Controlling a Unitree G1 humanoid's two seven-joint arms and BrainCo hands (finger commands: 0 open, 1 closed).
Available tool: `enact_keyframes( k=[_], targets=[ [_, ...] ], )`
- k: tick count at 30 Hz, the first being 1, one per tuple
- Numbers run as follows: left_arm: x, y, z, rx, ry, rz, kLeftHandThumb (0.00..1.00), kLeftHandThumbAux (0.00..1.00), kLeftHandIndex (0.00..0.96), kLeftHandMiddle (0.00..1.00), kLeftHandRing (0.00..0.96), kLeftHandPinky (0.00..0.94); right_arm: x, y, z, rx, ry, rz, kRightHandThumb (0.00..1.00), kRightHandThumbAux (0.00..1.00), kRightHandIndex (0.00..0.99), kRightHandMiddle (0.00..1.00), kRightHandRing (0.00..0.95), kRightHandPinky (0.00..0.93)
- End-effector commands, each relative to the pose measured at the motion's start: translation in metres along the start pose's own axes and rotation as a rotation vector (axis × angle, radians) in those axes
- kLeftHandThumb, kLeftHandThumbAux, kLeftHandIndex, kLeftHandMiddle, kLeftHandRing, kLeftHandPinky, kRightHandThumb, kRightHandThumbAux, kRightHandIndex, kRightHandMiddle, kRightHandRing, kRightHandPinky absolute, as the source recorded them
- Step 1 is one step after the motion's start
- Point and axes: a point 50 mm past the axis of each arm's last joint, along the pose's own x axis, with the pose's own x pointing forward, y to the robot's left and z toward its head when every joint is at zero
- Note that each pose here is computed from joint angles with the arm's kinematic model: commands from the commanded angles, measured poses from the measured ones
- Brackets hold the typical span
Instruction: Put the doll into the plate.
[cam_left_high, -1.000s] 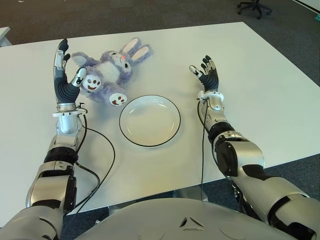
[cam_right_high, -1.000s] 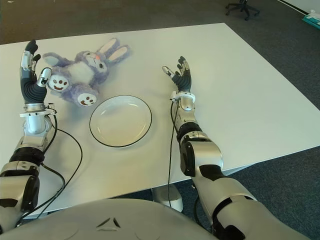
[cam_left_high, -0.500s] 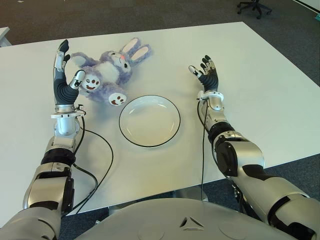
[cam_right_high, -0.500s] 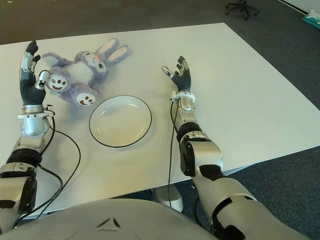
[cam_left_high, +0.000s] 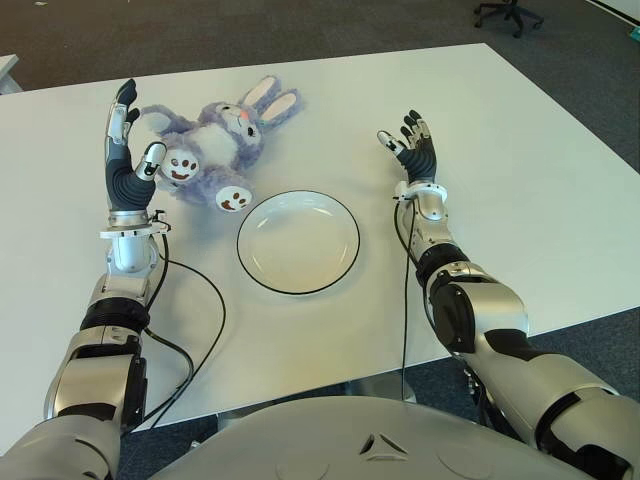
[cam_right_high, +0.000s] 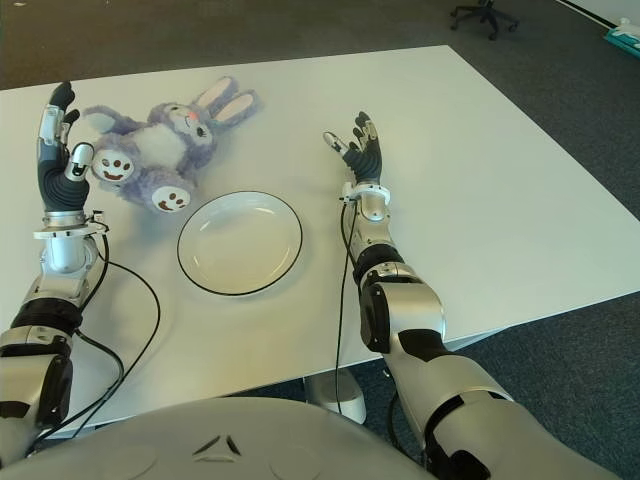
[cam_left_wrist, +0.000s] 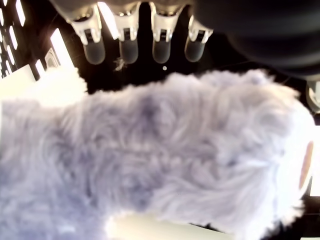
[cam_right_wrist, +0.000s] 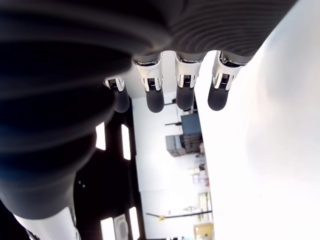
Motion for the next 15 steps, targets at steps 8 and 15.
enact_keyframes(
  k=[8,15],
  targets=[
    [-0.1666,-0.0187,-0.0323,0.030,0.556,-0.225,0.121,0.164,0.000,0.000,0.000,0.017,-0.0330,-0.0116,-0.0522,-0.033,0.210,-0.017,0.104,0.757,0.056,0.042,0.035,0.081],
    [-0.1655,-0.0183,-0.0315,0.048,0.531,-0.253,0.141,0.159,0.000,0.000,0.000,0.000,-0.0328,-0.0112,-0.0521,-0.028,0.210,-0.019,0.109,0.755,0.060,0.043,0.037,0.080]
  ],
)
